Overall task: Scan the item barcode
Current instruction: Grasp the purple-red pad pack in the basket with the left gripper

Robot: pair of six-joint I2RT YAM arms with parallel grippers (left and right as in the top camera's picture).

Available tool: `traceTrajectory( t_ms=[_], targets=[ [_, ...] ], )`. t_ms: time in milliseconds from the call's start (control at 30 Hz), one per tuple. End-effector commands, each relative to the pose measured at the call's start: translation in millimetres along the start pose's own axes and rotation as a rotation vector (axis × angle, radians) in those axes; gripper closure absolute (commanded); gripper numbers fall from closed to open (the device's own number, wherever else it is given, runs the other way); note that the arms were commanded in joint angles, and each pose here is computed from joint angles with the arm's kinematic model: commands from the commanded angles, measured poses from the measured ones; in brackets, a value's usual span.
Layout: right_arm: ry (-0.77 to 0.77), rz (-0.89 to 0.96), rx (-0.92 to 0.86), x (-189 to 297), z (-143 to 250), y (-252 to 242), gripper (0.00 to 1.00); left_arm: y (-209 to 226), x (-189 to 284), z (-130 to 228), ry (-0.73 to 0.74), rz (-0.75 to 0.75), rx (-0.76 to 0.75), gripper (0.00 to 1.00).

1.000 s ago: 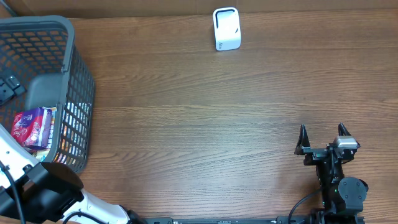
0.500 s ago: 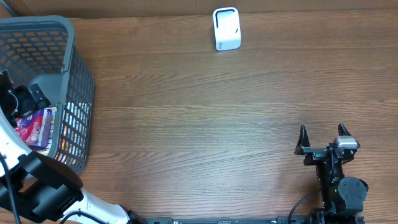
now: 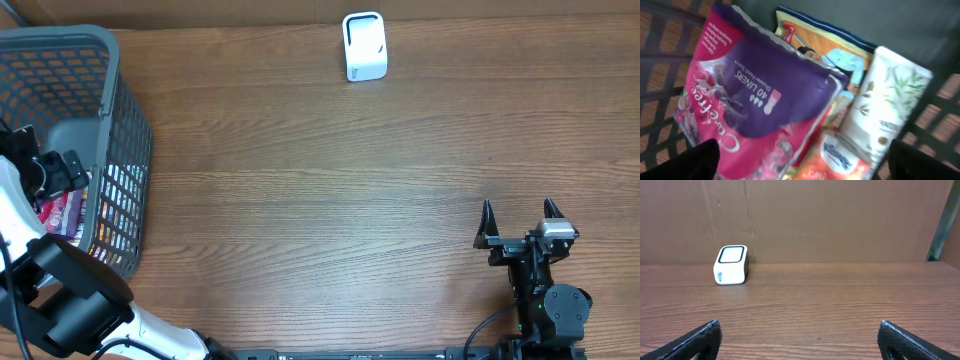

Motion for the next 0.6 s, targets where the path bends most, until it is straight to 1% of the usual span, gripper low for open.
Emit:
traceTrajectory(
  t_ms=[0, 200, 367, 400, 433, 467, 533, 567],
  targets=[
    [-0.006, 0.007, -0.002, -0.1, 1.6, -1.0, 0.0, 4.5, -14.8, 5.7, 0.024, -0.046, -0.027, 0.0],
    [-0.006, 0.007, -0.002, -0.1, 1.7, -1.1, 0.0, 2.9, -28.8, 9.4, 0.021, -0.046, -0.027, 0.01],
    [-0.006, 0.007, -0.002, -0.1, 1.5, -1.0, 0.0, 3.9, -30.3, 6.3, 0.002, -0.053, -0.026, 0.0],
    [-0.006, 0.007, -0.002, -0.1, 1.5, -1.0, 0.0, 3.9, -30.3, 6.2, 0.001, -0.053, -0.026, 0.06],
    [-0.006, 0.007, -0.002, -0.1, 1.7, -1.1, 0.0, 3.9, -30.3, 6.3, 0.002, -0.053, -0.026, 0.2],
    [-0.006, 0.007, -0.002, -0.1, 1.5, -1.0, 0.0, 4.2, -30.3, 6.5, 0.003, -0.055, -0.026, 0.3],
    [-0.006, 0.007, -0.002, -0.1, 1.6, -1.0, 0.0, 5.6, -30.2, 6.9, 0.007, -0.068, -0.026, 0.46],
    [-0.006, 0.007, -0.002, -0.1, 1.7, -1.1, 0.0, 8.1, -30.0, 7.6, 0.014, -0.09, -0.025, 0.51]
  ],
)
Point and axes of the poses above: each gripper's point midway between its finger pads, its own x axis back along the fingers, its own y axis along the line the jaws close on, z = x × y, the point moved 6 cm from there along x, back along the fingers, and after that the axes turned 4 degrees about -x, right-handed, at the moved point
